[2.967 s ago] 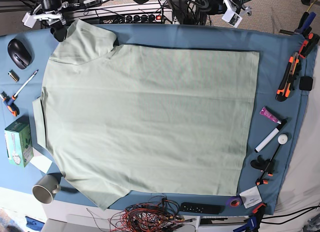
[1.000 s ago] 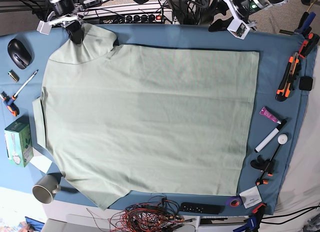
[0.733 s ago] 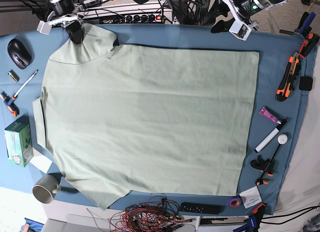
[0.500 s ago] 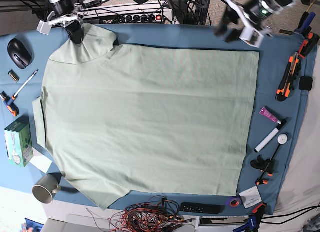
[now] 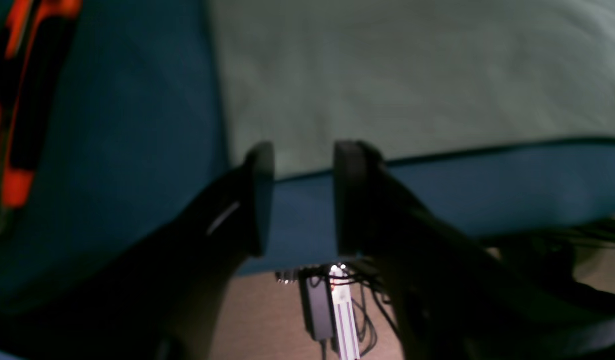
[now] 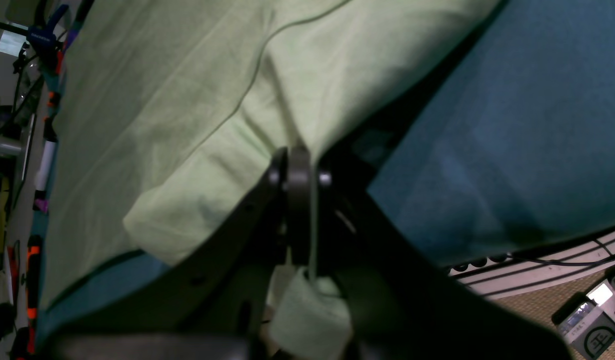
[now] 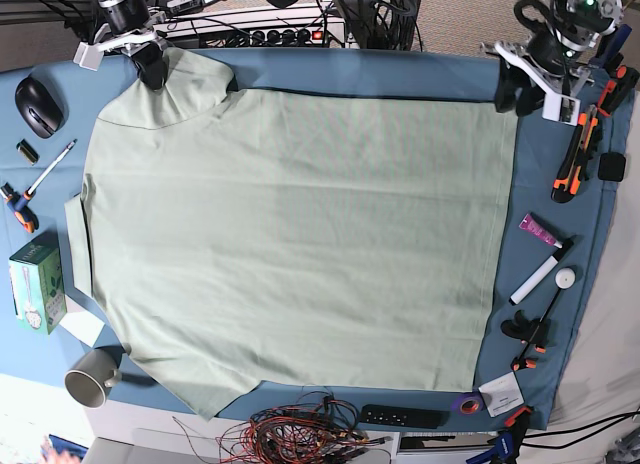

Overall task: Fold the T-shirt properly
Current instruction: 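Move the left gripper to the opposite shirt corner and grasp it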

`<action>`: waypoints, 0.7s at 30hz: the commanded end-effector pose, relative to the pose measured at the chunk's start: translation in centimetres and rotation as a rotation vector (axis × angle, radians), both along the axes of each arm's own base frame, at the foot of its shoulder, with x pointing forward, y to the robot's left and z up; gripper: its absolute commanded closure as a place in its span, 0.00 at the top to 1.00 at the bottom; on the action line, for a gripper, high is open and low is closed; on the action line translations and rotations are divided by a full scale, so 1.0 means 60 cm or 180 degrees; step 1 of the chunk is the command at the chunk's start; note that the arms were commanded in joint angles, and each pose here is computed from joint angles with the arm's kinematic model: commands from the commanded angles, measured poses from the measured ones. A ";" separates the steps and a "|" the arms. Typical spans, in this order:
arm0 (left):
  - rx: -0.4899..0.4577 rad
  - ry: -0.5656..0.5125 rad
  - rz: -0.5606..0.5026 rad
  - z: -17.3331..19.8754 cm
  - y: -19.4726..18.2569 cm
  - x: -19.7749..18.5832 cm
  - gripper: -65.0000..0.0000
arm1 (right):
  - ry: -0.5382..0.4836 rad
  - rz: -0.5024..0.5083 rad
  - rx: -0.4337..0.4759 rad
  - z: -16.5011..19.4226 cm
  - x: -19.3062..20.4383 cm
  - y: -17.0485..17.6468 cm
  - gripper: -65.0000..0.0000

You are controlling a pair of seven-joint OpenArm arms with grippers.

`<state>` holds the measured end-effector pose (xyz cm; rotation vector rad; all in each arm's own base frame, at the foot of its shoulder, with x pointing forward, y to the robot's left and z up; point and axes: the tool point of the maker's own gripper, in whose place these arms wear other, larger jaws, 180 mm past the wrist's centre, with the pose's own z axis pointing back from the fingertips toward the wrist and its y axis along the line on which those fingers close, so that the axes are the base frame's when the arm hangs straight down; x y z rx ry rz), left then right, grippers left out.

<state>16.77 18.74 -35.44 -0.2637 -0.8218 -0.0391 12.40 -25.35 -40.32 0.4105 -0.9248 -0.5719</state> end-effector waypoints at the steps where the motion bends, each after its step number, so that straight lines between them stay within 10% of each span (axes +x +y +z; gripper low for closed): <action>1: -0.0056 -0.0049 0.0016 0.003 0.003 0.005 0.33 | 0.0267 0.0086 -0.0065 -0.019 -0.021 0.002 0.00; 21: -0.0636 0.0135 0.0515 -0.031 0.094 0.022 0.36 | 0.0273 0.0091 -0.0062 -0.020 -0.021 0.003 0.00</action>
